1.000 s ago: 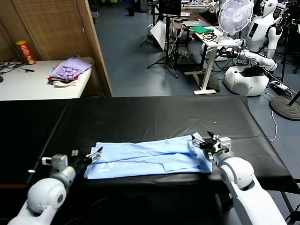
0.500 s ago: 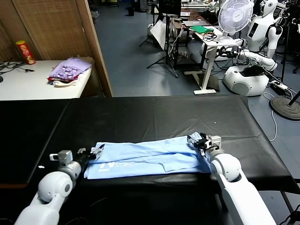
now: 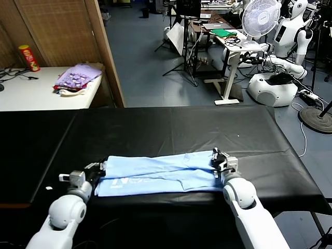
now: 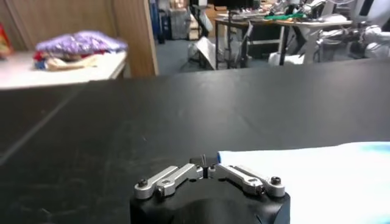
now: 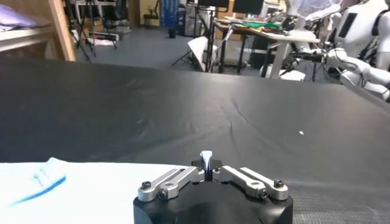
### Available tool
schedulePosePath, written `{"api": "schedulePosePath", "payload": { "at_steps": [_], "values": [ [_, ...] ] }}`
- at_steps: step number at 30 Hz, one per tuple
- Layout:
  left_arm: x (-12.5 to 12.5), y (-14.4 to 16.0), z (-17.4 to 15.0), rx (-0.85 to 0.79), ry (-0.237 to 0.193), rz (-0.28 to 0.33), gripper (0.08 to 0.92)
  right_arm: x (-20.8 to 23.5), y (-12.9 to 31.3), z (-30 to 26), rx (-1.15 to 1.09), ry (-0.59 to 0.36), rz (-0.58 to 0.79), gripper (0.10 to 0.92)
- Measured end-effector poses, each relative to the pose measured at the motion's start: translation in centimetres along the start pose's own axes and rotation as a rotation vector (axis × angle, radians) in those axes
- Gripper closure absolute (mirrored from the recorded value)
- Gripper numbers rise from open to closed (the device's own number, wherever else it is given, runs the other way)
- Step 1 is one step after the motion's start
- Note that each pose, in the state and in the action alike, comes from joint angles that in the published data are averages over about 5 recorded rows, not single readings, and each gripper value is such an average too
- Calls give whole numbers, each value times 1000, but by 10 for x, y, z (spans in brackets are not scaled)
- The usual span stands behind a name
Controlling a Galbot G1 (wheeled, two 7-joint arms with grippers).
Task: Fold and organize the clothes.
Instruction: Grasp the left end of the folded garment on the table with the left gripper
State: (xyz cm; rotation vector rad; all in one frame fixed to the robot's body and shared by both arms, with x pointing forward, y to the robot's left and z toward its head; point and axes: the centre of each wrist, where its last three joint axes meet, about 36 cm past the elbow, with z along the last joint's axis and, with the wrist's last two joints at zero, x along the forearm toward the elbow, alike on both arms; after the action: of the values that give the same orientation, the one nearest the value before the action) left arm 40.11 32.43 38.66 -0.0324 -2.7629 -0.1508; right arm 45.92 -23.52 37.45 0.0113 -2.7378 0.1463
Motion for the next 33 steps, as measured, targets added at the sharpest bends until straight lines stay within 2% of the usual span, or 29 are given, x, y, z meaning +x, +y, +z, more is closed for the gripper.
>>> {"api": "schedulePosePath", "payload": {
  "at_steps": [4, 7, 9, 12, 17, 19, 22, 27, 33],
  "values": [
    [0, 5, -1, -8, -5, -21, 874, 2, -1, 2, 6, -15, 35, 887],
    [2, 6, -1, 4, -4, -15, 874, 4, -4, 2, -2, -21, 23, 884],
    [4, 6, -1, 21, -7, -4, 841, 6, -7, 1, -4, -29, 5, 866],
    [6, 9, -5, 55, -21, 10, 717, 11, -12, -1, -1, -49, -14, 754],
    [9, 19, -10, 103, -33, 4, 449, 21, -22, -5, 6, -77, -15, 473],
    [10, 23, -10, 127, -28, 1, 333, 27, -26, -7, 5, -84, -13, 362],
    [15, 24, -8, 187, -5, 24, 228, 36, -29, -10, 1, -94, -13, 255],
    [29, 13, -2, 263, 29, 90, 203, 47, -28, -15, -2, -115, -20, 225],
    [38, -2, 8, 267, 51, 115, 205, 53, -26, -21, -4, -136, -26, 224]
  ]
}}
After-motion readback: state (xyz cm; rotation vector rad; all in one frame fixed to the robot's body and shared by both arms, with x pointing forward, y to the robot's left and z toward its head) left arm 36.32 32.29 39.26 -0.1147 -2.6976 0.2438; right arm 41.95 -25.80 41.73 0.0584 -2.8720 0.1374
